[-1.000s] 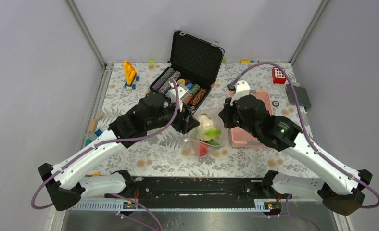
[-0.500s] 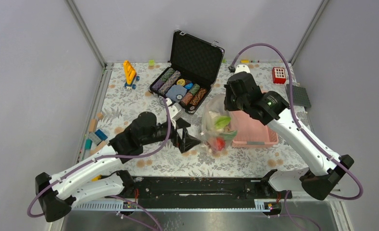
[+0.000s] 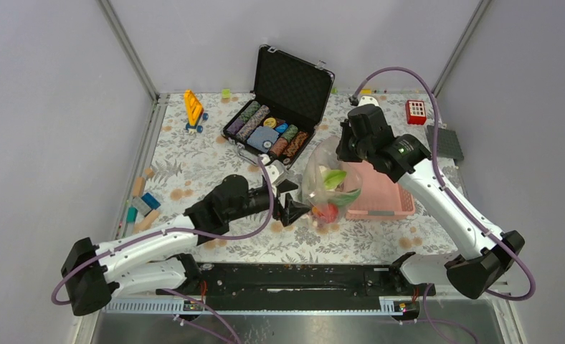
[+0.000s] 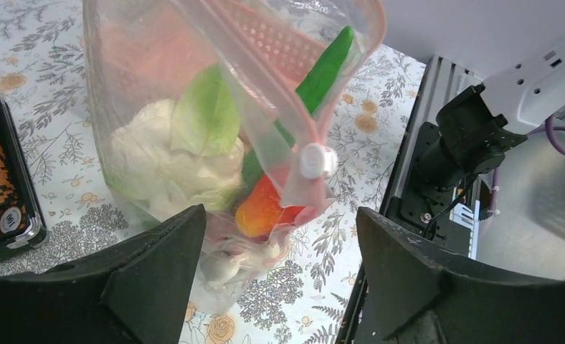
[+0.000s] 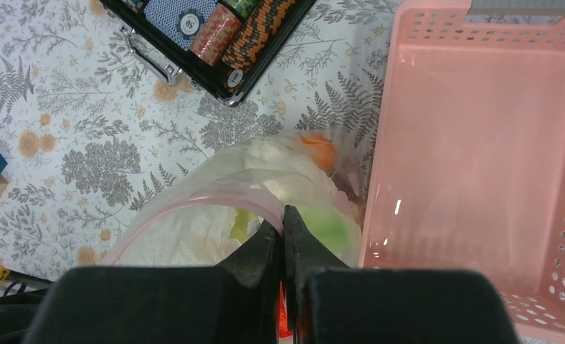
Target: Place the food in the zip-top bag and seal the zipper
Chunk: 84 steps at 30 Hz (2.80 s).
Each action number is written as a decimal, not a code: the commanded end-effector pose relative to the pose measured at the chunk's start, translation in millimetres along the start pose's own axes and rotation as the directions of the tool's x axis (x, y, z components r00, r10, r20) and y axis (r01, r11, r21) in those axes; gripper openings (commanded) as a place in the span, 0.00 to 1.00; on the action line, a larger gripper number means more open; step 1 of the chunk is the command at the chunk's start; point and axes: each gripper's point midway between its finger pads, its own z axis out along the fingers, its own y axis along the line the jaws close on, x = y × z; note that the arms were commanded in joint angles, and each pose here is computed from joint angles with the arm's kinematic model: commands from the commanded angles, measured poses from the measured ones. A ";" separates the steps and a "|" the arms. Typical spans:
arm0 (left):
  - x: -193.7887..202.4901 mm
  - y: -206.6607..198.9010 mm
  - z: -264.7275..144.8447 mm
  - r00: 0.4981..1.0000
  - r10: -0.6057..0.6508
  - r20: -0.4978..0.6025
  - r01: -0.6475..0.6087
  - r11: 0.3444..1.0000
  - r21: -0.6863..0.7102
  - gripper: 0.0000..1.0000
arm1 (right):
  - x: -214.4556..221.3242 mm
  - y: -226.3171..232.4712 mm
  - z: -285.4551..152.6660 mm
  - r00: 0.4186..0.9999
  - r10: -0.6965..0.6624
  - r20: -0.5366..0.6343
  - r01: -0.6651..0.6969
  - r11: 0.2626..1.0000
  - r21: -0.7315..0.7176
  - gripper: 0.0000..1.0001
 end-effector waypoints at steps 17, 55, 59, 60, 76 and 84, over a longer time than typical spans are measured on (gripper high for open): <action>-13.8 -16.2 29.6 0.992 0.071 0.106 -0.084 0.989 0.125 0.65 | -10.8 -5.3 -18.4 0.992 0.082 0.095 -0.076 0.995 -0.067 0.00; -65.4 -12.0 -40.0 0.992 0.119 0.041 -0.117 0.992 -0.040 0.00 | 24.9 82.6 -128.8 0.386 -0.507 0.771 0.916 0.111 -0.385 1.00; -76.2 -10.2 -44.1 0.986 0.166 -0.021 -0.167 0.984 -0.055 0.00 | 52.1 101.9 -159.6 0.313 -0.354 0.882 0.908 -0.160 -0.386 1.00; -77.5 -8.1 -43.5 0.986 0.160 -0.040 -0.162 0.984 -0.069 0.00 | 54.2 106.4 -165.1 0.323 -0.319 0.891 0.898 -0.195 -0.395 1.00; -77.1 -25.1 -41.8 0.985 0.161 -0.063 -0.159 0.987 0.028 0.00 | 64.0 147.3 -133.4 0.302 -0.439 0.846 0.866 -0.245 -0.436 0.75; -77.3 -30.5 -36.9 0.984 0.169 -0.054 -0.165 0.984 0.065 0.00 | 67.7 156.3 -121.4 0.342 -0.458 0.821 0.837 -0.248 -0.487 0.69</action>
